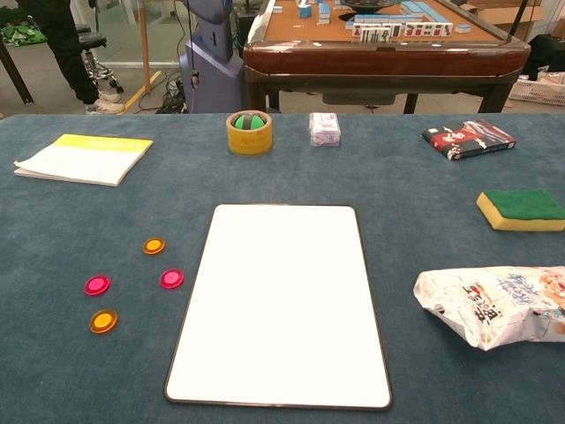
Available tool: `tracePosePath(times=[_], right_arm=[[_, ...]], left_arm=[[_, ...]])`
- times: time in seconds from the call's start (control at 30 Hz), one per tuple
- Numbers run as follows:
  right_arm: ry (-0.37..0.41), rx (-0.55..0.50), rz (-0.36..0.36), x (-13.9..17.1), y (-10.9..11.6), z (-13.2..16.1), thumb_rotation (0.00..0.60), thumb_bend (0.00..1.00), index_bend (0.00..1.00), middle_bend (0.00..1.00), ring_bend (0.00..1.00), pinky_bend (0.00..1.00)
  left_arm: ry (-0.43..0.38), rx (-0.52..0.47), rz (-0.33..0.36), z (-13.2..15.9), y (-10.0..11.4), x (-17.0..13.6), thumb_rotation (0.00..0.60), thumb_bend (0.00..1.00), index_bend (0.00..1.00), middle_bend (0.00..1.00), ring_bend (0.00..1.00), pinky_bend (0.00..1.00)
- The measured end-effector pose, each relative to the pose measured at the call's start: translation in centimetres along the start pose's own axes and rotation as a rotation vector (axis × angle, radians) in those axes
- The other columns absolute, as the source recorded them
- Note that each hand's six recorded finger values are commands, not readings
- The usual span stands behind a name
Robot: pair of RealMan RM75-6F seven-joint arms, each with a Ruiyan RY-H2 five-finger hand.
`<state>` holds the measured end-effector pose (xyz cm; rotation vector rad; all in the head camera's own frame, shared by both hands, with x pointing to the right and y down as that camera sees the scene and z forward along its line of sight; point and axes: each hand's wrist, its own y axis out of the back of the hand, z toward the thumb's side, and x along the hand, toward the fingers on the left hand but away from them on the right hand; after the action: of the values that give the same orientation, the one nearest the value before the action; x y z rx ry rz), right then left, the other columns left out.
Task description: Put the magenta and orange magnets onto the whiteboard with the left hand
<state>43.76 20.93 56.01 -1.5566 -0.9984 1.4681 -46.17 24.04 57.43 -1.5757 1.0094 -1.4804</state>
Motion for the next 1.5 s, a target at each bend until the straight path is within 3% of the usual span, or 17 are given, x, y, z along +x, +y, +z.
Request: tracePosePath(times=[0.13,0.23,0.4,0.47,0.63,0.73,1.03,1.23,1.5], right_arm=[[0.004,-0.001,-0.008,0.4,0.2,0.1,0.600,0.06,0.26,0.30,0.30,0.42],[0.007,-0.005,-0.010,0.5,0.4,0.1,0.600,0.06,0.26,0.30,0.30,0.42],[0.002,-0.022,-0.034,0.9,1.0,-0.1,0.600,0.06,0.26,0.30,0.30,0.42],[-0.003,-0.029,-0.045,1.2,1.3,-0.3,0.600,0.06,0.26,0.30,0.30,0.42],[0.002,-0.040,-0.065,1.6,1.8,-0.4,0.600,0.06,0.26,0.30,0.30,0.42],[0.006,-0.042,-0.068,1.6,1.9,-0.5,0.600,0.06,0.26,0.30,0.30,0.42],[0.007,-0.035,-0.047,1.1,1.6,-0.4,0.600,0.06,0.26,0.30,0.30,0.42],[0.013,-0.032,-0.042,1.3,1.5,-0.2,0.600,0.06,0.26,0.30,0.30,0.42],[0.014,-0.033,-0.038,1.2,1.4,-0.2,0.600,0.06,0.26,0.30,0.30,0.42]], left_arm=[[-0.014,0.000,-0.013,0.4,-0.3,0.0,0.600,0.27,0.34,0.41,0.52,0.79],[-0.021,-0.016,-0.023,0.6,-0.5,0.0,0.600,0.27,0.27,0.42,0.70,0.94],[-0.058,-0.109,-0.032,1.4,-0.4,0.3,0.600,0.27,0.21,0.77,0.97,1.00],[-0.099,-0.157,-0.023,2.2,-0.2,0.5,0.600,0.27,0.22,0.83,1.00,1.00],[-0.197,-0.171,-0.012,4.5,0.6,1.3,0.600,0.27,0.28,0.97,1.00,1.00],[-0.243,-0.147,-0.015,6.3,1.0,1.9,0.600,0.27,0.29,1.00,1.00,1.00],[-0.394,-0.072,-0.138,12.3,0.5,3.9,0.600,0.27,0.32,1.00,1.00,1.00],[-0.439,-0.019,-0.206,14.6,-0.9,4.4,0.600,0.27,0.30,1.00,1.00,1.00],[-0.439,0.005,-0.318,15.8,-4.5,4.5,0.600,0.27,0.28,1.00,1.00,1.00]])
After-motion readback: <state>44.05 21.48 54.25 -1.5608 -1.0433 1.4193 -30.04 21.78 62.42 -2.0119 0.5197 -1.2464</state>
